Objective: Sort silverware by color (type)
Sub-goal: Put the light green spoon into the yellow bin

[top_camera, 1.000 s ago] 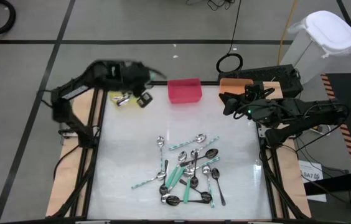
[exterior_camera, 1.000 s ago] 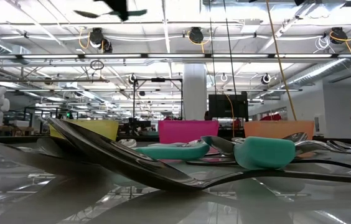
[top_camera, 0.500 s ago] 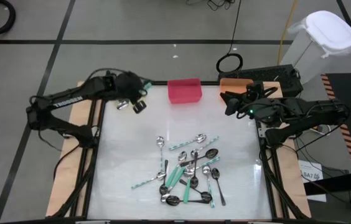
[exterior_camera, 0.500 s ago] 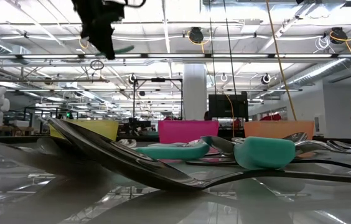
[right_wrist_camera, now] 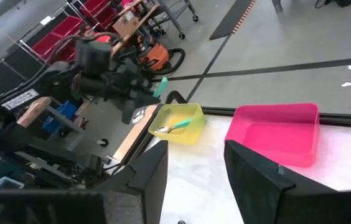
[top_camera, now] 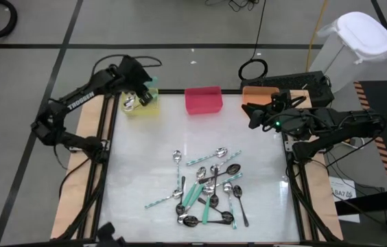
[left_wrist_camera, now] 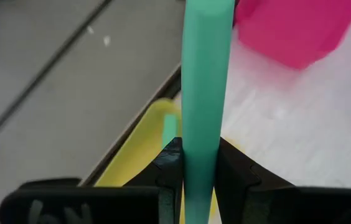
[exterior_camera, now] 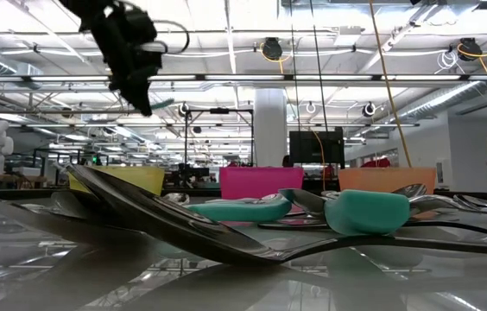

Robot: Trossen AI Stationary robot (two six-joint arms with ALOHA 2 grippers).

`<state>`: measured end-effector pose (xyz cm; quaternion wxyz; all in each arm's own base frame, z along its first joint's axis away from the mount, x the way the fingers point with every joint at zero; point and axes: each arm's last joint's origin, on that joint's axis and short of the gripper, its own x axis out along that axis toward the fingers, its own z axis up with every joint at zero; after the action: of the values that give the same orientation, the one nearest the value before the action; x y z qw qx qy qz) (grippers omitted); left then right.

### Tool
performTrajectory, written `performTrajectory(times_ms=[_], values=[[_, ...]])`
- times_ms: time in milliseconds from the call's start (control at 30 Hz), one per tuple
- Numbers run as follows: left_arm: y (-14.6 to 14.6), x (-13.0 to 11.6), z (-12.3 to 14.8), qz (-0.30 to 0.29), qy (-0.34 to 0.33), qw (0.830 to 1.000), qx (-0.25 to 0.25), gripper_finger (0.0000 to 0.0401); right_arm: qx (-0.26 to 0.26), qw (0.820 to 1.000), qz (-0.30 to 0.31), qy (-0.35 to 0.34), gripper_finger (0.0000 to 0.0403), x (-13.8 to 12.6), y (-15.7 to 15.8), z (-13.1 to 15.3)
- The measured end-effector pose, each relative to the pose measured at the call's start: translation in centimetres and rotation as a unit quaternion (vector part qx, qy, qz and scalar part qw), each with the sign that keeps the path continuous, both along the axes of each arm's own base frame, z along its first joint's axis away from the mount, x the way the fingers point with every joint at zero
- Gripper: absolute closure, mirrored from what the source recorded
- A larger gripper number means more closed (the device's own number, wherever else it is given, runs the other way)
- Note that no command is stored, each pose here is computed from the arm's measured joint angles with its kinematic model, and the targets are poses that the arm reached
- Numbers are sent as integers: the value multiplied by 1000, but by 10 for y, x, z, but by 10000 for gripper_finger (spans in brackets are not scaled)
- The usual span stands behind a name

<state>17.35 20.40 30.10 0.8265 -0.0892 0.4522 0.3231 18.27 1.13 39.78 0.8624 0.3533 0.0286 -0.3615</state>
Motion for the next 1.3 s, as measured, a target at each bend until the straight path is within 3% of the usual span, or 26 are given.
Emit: performTrajectory(times_ms=[167, 333, 600, 967, 1300], values=[[27, -11, -20, 15, 2, 999, -46, 342, -1, 1000, -1, 2, 248, 1, 0, -1], [35, -17, -33, 3, 21, 996, -85, 342, -1, 1000, -1, 2, 248, 1, 0, -1], [46, -22, -31, 16, -1, 998, -59, 342, -3, 1000, -5, 3, 248, 2, 0, -1], [68, -11, -68, 3, 15, 995, -101, 342, -5, 1000, -15, 2, 248, 2, 0, -1], [69, -13, -74, -11, 35, 994, -107, 342, 0, 1000, -17, -2, 248, 2, 0, -1]])
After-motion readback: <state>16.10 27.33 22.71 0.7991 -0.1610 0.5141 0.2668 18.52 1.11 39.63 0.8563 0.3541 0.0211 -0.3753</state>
